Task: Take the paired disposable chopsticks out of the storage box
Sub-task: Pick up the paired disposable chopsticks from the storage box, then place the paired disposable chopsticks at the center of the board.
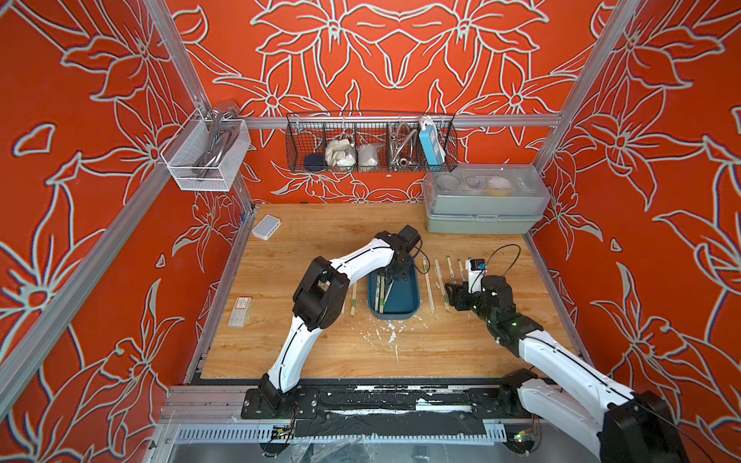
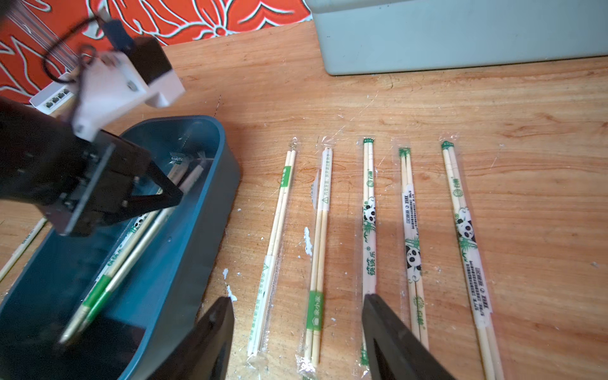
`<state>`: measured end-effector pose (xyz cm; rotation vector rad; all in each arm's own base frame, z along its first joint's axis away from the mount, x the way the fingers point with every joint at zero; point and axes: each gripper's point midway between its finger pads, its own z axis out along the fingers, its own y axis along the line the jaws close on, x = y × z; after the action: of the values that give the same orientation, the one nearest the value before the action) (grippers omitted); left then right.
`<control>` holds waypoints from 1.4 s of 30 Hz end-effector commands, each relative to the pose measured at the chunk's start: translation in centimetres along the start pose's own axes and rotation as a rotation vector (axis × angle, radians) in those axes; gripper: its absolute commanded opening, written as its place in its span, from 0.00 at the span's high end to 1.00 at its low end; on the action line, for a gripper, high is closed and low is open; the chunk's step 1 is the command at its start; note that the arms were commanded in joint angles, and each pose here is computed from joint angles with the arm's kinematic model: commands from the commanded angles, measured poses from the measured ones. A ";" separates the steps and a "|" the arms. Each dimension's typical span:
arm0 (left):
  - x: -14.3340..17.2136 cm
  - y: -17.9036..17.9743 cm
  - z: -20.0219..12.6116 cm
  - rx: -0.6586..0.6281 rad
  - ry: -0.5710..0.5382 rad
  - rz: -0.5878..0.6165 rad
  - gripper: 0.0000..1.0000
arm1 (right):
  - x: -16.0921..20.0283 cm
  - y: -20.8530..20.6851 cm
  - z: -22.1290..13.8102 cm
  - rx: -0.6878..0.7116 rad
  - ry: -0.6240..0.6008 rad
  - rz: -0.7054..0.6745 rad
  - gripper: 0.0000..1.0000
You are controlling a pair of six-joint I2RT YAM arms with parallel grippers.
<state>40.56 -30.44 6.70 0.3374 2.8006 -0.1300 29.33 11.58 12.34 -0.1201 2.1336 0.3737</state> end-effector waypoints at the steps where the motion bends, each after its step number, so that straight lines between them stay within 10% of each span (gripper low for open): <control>1: -0.8 -0.2 -3.2 0.027 -0.044 0.000 1.00 | -1.1 0.3 -0.3 -0.003 -0.027 0.002 0.33; 24: 0.0 2.8 -10.7 0.104 -0.148 -0.097 1.00 | -1.1 0.9 -0.7 -0.047 -0.054 -0.010 0.26; 42: 3.9 19.3 -10.6 -0.058 -0.161 -0.188 1.00 | -1.0 3.6 -0.4 -0.193 -0.070 -0.029 0.22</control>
<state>38.05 -11.47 15.00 -0.0260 2.6807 -0.1650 29.05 13.60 13.72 -0.1924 2.0603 0.5031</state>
